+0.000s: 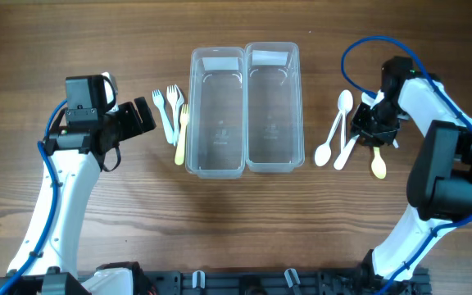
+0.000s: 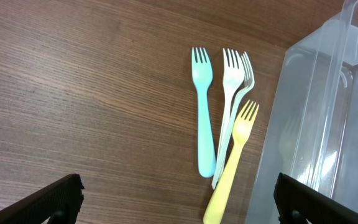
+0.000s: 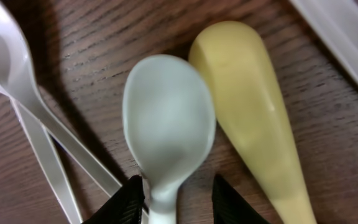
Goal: Pack container
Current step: 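Move the right gripper over the spoons and grasp a white spoon, then carry the white spoon into the right container and release it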
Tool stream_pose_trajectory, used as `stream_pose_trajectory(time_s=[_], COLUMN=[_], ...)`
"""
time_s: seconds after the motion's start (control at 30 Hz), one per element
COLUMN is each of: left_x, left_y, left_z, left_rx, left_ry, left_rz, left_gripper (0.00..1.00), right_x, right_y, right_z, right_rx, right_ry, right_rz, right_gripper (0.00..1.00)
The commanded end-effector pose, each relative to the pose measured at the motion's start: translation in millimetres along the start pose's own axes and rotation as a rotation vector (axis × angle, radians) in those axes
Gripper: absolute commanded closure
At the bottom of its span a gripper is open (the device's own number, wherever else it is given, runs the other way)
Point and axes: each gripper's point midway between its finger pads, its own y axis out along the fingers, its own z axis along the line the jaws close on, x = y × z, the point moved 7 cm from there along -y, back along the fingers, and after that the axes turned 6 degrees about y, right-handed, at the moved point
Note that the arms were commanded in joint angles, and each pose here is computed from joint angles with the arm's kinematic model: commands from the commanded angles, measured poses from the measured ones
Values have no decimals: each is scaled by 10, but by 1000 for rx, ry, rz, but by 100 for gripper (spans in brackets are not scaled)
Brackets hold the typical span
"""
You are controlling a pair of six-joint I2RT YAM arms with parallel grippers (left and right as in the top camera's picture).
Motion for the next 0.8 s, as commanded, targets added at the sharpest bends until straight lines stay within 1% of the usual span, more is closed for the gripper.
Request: stream_pose_trajectory(time_s=[0.0, 0.1, 0.27, 0.33, 0.4, 0.43, 0.63, 0.77], left_x=[71, 71, 72, 71, 71, 72, 71, 71], left_y=[-31, -30, -31, -31, -31, -31, -31, -30], left_z=[-17, -16, -16, -17, -17, -16, -17, -17], left_rx=[7, 7, 7, 7, 7, 7, 7, 7], left_ry=[25, 24, 25, 25, 25, 25, 25, 25], left_rz=[-22, -22, -22, -22, -22, -22, -22, -22], left_gripper=[0, 0, 0, 0, 0, 0, 0, 0], right_x=[-31, -61, -57, -61, -60, -59, -54, -50], right_y=[112, 138, 140, 137, 136, 136, 93, -257], right_z=[45, 56, -3, -40, -53, -52, -44, 23], right_rx=[-15, -19, -74, -109, -121, -121, -115, -66], right_ry=[-17, -22, -23, -25, -25, -24, -29, -39], right_rz=[12, 19, 6, 1, -2, -2, -15, -100], right_gripper=[66, 75, 80, 85, 89, 95, 96, 96])
